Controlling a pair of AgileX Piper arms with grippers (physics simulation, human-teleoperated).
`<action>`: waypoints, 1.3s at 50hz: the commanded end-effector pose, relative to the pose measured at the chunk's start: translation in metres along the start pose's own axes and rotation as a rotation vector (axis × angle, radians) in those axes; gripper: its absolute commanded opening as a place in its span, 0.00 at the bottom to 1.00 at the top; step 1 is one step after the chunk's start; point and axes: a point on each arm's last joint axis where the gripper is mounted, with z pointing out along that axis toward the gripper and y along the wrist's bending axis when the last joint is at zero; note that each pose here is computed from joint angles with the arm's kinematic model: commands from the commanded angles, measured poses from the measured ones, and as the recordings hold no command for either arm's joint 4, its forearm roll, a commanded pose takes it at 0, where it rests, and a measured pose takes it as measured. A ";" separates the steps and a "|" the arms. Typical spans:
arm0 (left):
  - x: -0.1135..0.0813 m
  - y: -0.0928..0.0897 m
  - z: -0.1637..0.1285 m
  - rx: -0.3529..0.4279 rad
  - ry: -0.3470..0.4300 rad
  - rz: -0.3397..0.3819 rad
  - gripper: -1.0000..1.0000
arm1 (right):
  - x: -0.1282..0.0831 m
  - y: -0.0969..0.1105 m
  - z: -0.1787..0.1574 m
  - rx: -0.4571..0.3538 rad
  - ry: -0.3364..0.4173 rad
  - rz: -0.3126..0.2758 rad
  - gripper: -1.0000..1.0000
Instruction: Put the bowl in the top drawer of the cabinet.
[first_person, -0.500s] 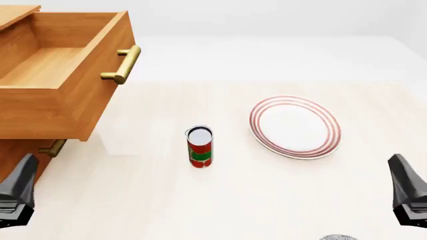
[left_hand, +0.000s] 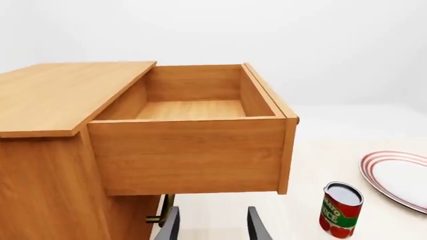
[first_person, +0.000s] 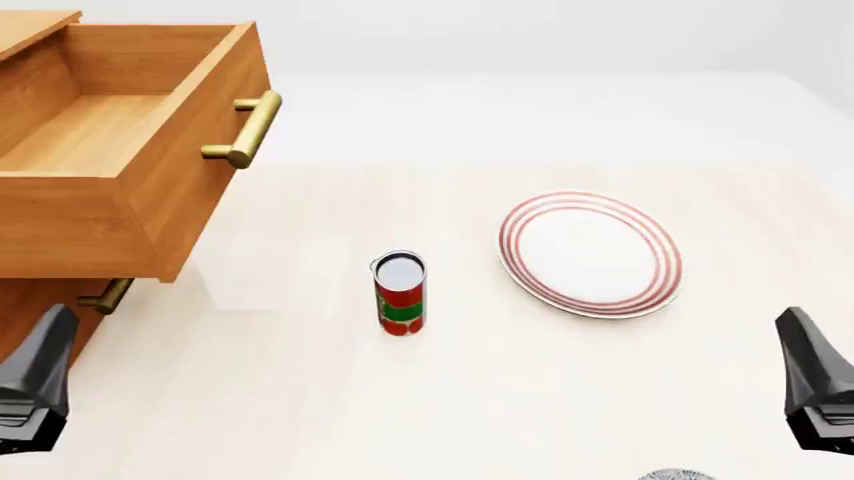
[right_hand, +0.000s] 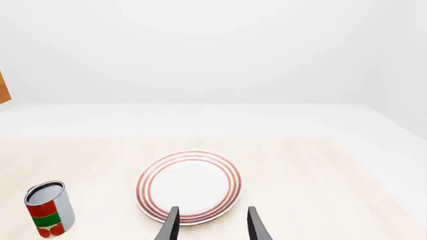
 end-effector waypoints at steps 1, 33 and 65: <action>-0.006 -0.001 0.000 0.014 -0.008 -0.018 1.00 | 0.000 0.000 0.000 0.000 0.000 0.000 1.00; -0.068 -0.007 -0.016 0.243 -0.006 -0.049 1.00 | -0.004 0.002 0.000 -0.034 0.067 0.066 1.00; -0.103 -0.032 0.011 0.556 0.071 -0.023 1.00 | -0.004 0.002 0.000 -0.034 0.067 0.066 1.00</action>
